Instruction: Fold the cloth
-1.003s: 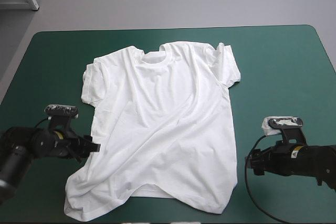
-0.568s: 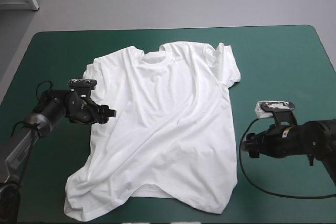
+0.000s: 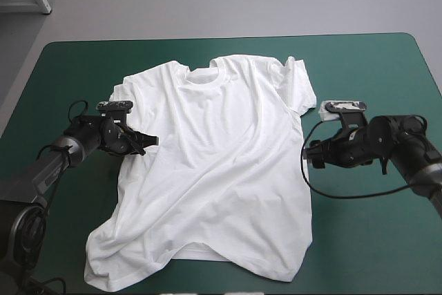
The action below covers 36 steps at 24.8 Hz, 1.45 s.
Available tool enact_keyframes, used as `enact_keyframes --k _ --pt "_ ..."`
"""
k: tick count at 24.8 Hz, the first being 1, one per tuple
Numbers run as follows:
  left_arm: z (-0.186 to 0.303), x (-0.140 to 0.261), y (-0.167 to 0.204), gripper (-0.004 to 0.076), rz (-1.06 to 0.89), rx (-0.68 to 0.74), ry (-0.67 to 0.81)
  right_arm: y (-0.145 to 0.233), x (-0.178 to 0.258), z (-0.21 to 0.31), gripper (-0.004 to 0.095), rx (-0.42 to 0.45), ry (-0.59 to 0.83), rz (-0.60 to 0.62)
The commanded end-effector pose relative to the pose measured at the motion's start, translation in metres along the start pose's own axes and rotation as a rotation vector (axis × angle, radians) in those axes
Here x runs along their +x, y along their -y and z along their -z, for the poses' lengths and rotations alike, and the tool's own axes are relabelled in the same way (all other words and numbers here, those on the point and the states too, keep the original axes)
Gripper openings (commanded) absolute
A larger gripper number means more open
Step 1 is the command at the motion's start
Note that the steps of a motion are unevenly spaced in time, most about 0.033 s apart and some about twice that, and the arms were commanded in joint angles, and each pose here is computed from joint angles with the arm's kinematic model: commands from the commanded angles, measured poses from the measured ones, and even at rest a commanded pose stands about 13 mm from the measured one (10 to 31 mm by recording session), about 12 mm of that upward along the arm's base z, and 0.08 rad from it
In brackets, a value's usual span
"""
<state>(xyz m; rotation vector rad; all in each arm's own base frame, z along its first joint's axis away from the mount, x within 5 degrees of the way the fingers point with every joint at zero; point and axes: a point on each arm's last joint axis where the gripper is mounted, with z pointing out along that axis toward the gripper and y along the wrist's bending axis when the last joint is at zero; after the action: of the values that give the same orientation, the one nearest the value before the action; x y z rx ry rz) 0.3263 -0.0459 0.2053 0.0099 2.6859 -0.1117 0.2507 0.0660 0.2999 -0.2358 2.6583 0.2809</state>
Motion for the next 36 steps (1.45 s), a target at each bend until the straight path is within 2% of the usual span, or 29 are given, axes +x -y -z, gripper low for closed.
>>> enact_keyframes --k 1,8,13,17,21,27,32,36 --pt "0.001 -0.003 0.002 -0.0006 0.032 0.018 0.013 0.000 -0.041 -0.001 0.0738 0.004 0.125 0.010" --pt "0.001 -0.003 0.002 -0.0008 0.031 0.018 0.018 0.005 -0.107 -0.064 0.0737 0.006 0.088 0.026" --pt "0.001 -0.003 0.002 -0.0008 0.037 0.020 0.017 0.007 -0.113 -0.109 0.0725 -0.041 0.009 -0.030" --pt "0.001 -0.004 0.002 -0.0008 0.037 0.021 0.022 0.005 -0.108 -0.122 0.0589 -0.059 -0.048 -0.037" --pt "0.001 -0.004 0.003 -0.0010 0.043 0.025 0.030 -0.003 -0.100 -0.136 0.0380 -0.046 -0.119 0.013" --pt "0.001 -0.005 0.003 -0.0010 0.043 0.026 0.035 -0.017 -0.092 -0.153 -0.0020 -0.038 -0.172 0.062" --pt "0.003 -0.006 0.003 -0.0010 0.039 0.025 0.046 -0.020 -0.096 -0.155 -0.0014 -0.035 -0.138 0.056" --pt "0.030 -0.024 0.005 -0.0010 0.013 0.023 0.123 -0.022 -0.111 -0.121 -0.0014 -0.004 -0.046 0.079"
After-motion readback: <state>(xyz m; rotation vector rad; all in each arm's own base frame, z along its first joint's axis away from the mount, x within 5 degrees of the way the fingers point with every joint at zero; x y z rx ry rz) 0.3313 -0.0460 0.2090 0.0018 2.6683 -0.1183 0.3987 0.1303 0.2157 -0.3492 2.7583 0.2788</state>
